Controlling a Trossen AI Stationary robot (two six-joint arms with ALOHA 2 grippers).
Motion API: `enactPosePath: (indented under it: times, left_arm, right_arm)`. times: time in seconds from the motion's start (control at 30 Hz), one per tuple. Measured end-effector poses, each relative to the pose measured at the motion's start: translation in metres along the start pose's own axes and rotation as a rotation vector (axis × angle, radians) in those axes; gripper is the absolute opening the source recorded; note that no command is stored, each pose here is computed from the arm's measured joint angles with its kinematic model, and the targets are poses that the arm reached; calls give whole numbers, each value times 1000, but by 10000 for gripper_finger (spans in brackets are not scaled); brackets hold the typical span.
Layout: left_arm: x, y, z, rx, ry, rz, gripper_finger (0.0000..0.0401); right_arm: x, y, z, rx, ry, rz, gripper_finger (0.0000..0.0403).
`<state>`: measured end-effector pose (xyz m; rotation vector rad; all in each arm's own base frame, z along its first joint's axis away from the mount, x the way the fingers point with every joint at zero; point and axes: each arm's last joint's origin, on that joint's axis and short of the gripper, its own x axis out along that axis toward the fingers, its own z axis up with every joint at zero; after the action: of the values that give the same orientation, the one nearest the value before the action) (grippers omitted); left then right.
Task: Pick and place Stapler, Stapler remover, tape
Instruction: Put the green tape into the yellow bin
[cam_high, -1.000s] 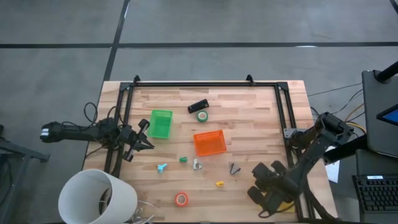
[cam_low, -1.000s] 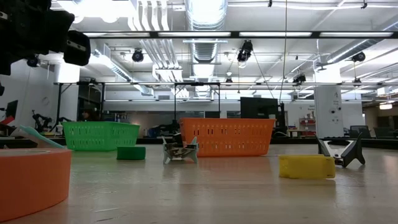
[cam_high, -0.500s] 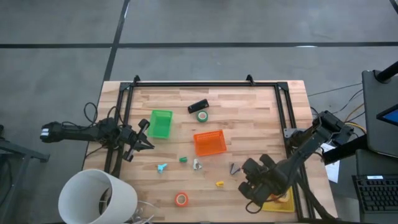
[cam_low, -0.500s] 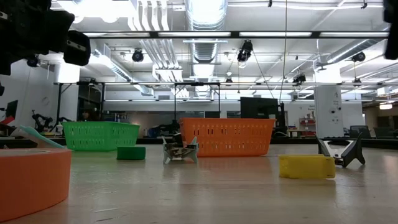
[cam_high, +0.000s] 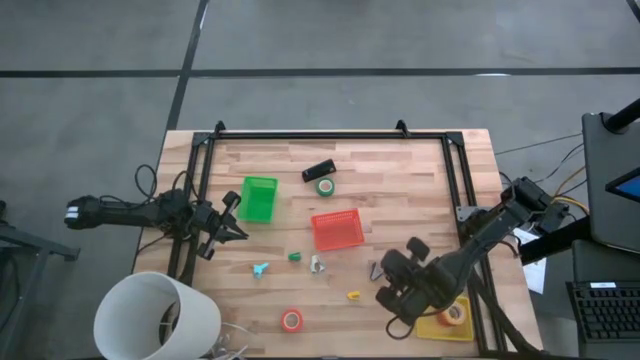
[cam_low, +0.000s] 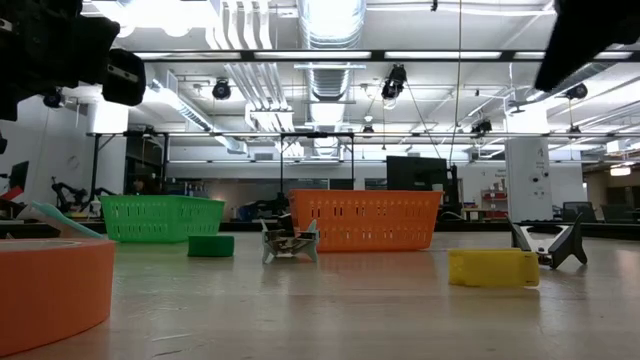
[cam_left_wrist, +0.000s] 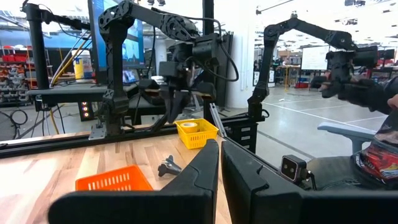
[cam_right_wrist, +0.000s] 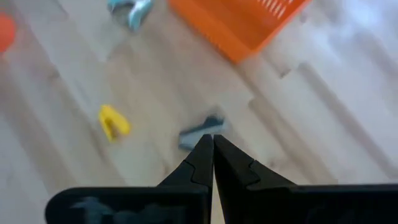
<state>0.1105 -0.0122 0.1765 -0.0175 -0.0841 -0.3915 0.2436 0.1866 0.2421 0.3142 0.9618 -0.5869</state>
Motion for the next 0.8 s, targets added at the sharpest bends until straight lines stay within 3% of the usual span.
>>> enactPosePath:
  times: [0.23,0.8]
  left_arm:
    - [0,0,0,0,0,0,23]
    - [0,0,0,0,0,0,23]
  right_arm:
    - [4,-2,9,-5,-73,-32,8]
    - [10,5,21,-31,-98,44,8]
